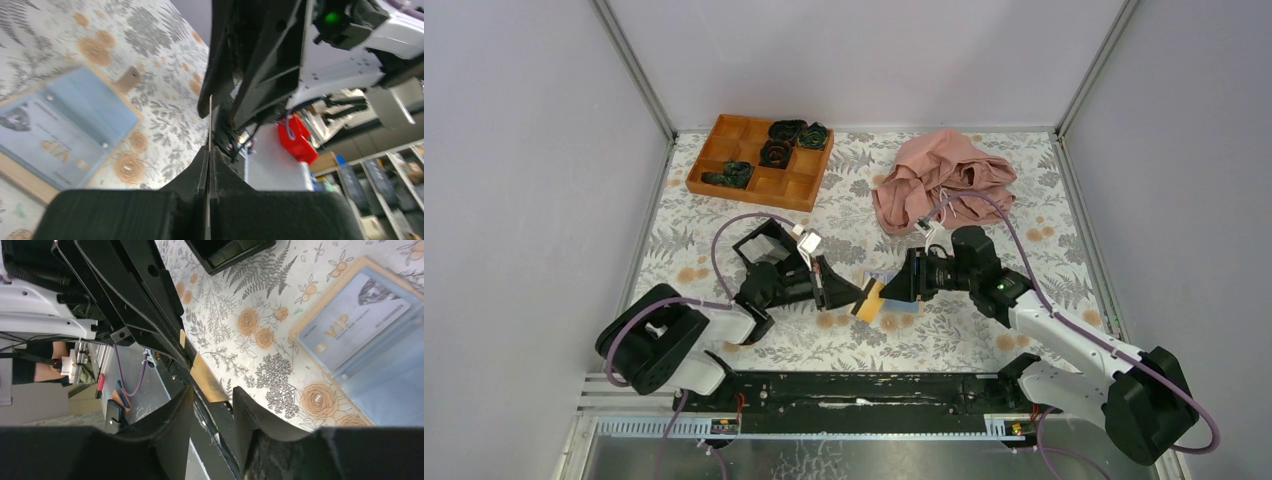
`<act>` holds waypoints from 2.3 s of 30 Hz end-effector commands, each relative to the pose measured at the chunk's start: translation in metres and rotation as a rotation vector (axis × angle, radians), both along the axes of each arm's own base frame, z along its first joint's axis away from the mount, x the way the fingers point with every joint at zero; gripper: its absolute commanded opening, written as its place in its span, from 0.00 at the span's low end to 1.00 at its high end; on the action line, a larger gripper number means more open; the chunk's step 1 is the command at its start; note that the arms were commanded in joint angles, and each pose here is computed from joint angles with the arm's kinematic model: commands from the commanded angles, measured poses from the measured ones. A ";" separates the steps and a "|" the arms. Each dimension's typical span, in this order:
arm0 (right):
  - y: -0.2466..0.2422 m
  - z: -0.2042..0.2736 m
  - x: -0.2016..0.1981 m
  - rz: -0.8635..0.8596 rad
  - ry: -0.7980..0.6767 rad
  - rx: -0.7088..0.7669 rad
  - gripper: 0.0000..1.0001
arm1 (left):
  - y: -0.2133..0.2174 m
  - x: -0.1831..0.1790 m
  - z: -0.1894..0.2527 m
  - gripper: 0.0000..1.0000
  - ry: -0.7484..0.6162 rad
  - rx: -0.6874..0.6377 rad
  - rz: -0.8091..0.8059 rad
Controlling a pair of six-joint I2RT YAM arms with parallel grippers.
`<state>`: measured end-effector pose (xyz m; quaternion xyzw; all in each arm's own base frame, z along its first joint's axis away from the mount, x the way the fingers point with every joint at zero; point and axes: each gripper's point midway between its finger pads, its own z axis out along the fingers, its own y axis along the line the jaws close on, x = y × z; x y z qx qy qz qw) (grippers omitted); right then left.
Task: Put the credit cards into the card holder
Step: Pick up the credit card from the storage box, then insert the credit card into the card holder.
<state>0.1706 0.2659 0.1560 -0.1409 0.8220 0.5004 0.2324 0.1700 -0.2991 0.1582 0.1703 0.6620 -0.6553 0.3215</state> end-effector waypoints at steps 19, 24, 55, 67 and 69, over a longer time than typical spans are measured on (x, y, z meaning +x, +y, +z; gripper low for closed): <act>-0.074 -0.002 0.063 -0.533 -0.218 -0.202 0.48 | -0.023 0.078 -0.068 0.00 0.164 0.260 0.530; -0.076 -0.017 0.070 -0.555 -0.194 -0.242 0.43 | -0.035 0.082 -0.076 0.00 0.182 0.267 0.510; -0.070 -0.087 0.081 -0.550 -0.077 -0.364 0.12 | -0.035 0.095 -0.118 0.00 0.320 0.360 0.591; -0.077 -0.113 0.080 -0.558 -0.040 -0.433 0.10 | -0.042 0.092 -0.127 0.00 0.396 0.359 0.572; -0.079 -0.118 0.079 -0.561 -0.033 -0.450 0.10 | -0.042 0.092 -0.129 0.00 0.412 0.356 0.573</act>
